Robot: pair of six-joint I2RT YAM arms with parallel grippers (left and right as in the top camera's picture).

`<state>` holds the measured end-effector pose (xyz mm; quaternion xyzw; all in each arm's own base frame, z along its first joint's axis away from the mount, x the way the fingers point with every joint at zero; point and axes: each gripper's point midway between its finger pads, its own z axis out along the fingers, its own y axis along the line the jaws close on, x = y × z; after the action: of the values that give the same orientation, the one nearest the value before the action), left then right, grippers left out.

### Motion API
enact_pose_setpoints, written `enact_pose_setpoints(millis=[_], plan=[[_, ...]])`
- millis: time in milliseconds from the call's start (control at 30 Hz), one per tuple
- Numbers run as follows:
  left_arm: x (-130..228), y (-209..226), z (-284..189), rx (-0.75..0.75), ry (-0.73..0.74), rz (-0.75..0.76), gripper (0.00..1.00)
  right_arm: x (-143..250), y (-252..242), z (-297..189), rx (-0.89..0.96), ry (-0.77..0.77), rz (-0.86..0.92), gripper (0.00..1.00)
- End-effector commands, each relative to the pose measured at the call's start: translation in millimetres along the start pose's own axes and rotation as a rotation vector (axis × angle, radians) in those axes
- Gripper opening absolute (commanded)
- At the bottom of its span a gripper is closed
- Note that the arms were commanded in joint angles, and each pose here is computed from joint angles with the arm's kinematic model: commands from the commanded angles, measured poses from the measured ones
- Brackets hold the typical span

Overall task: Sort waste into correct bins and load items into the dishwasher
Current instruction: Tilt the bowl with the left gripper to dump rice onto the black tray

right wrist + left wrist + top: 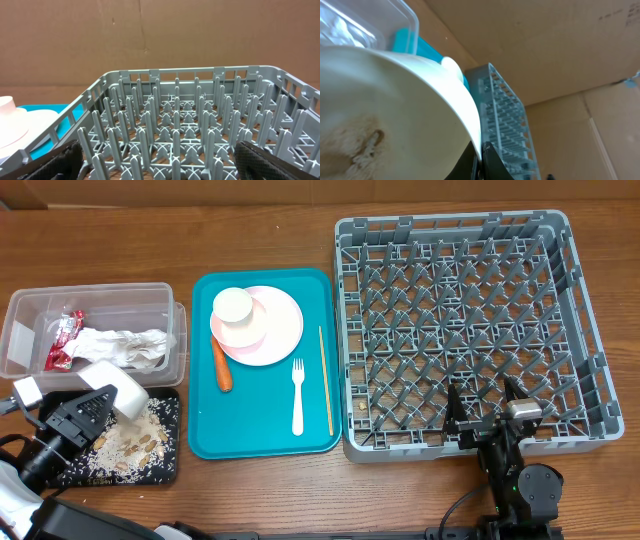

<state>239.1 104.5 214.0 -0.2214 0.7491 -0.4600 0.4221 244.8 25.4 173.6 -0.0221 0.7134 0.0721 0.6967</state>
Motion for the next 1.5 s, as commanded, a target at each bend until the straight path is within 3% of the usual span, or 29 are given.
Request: enact_pose_setpoints(millis=[0, 200, 333, 433, 500, 567, 733, 800, 867, 933, 967, 1033, 1067, 1167, 1233, 1333, 1400, 1467], plan=[[-4.1, -3.8, -1.6, 0.019, -0.031, 0.001, 0.04, 2.4, -1.4, 0.2, 0.005, -0.002, 0.005, 1.00], [-5.8, 1.5, -1.2, 0.006, -0.032, 0.056, 0.04, 2.3, -1.4, 0.2, 0.005, -0.002, 0.004, 1.00], [-1.9, -5.5, -1.2, 0.033, -0.037, -0.033, 0.04, 2.3, -1.4, 0.2, 0.005, -0.002, 0.004, 1.00], [-4.0, -3.1, -1.2, 0.026, -0.041, 0.056, 0.04, 2.3, -1.3, 0.2, 0.005, -0.002, 0.004, 1.00], [-1.1, -1.0, -1.0, 0.015, -0.025, -0.051, 0.04, 2.3, -1.4, 0.2, 0.005, -0.002, 0.004, 1.00], [-5.3, 1.4, -1.1, 0.013, -0.037, 0.033, 0.04, 2.3, -1.4, 0.2, 0.005, -0.002, 0.004, 1.00], [-0.7, -0.3, -0.7, 0.013, -0.022, -0.071, 0.04, 2.3, -1.4, 0.2, 0.005, -0.002, 0.004, 1.00], [-0.9, -3.8, -0.8, 0.026, -0.030, 0.028, 0.04, 2.3, -1.4, 0.2, 0.005, -0.002, 0.004, 1.00], [2.8, -7.1, -0.8, 0.032, -0.021, -0.021, 0.04, 2.3, -1.4, 0.2, 0.005, -0.002, 0.004, 1.00], [-2.2, -4.4, -0.7, 0.031, -0.037, 0.047, 0.04, 2.3, -1.4, 0.2, 0.005, -0.002, 0.004, 1.00], [-1.0, -6.1, -0.4, 0.039, -0.034, -0.026, 0.04, 2.3, -1.3, 0.2, 0.005, -0.002, 0.004, 1.00], [-2.4, -0.8, -0.4, 0.020, -0.030, 0.031, 0.04, 2.3, -1.4, 0.2, 0.005, -0.002, 0.004, 1.00], [0.9, -2.3, -0.2, 0.021, -0.019, -0.047, 0.04, 2.3, -1.4, 0.2, 0.005, -0.002, 0.004, 1.00], [-2.0, -4.7, -0.4, 0.034, -0.037, 0.072, 0.04, 2.3, -1.4, 0.2, 0.005, -0.002, 0.004, 1.00], [-1.5, -4.0, -0.3, 0.037, -0.033, -0.049, 0.04, 2.3, -1.4, 0.2, 0.005, -0.002, 0.004, 1.00], [-3.7, -3.0, -0.3, 0.035, -0.040, 0.038, 0.04, 2.3, -1.4, 0.2, 0.005, -0.002, 0.004, 1.00], [-1.6, -7.5, -0.3, 0.054, -0.040, -0.085, 0.04, 2.3, -1.5, 0.2, 0.006, -0.002, 0.004, 1.00], [-5.4, -12.8, -0.9, 0.075, -0.070, 0.051, 0.04, 2.3, -1.4, 0.2, 0.005, -0.002, 0.004, 1.00]])
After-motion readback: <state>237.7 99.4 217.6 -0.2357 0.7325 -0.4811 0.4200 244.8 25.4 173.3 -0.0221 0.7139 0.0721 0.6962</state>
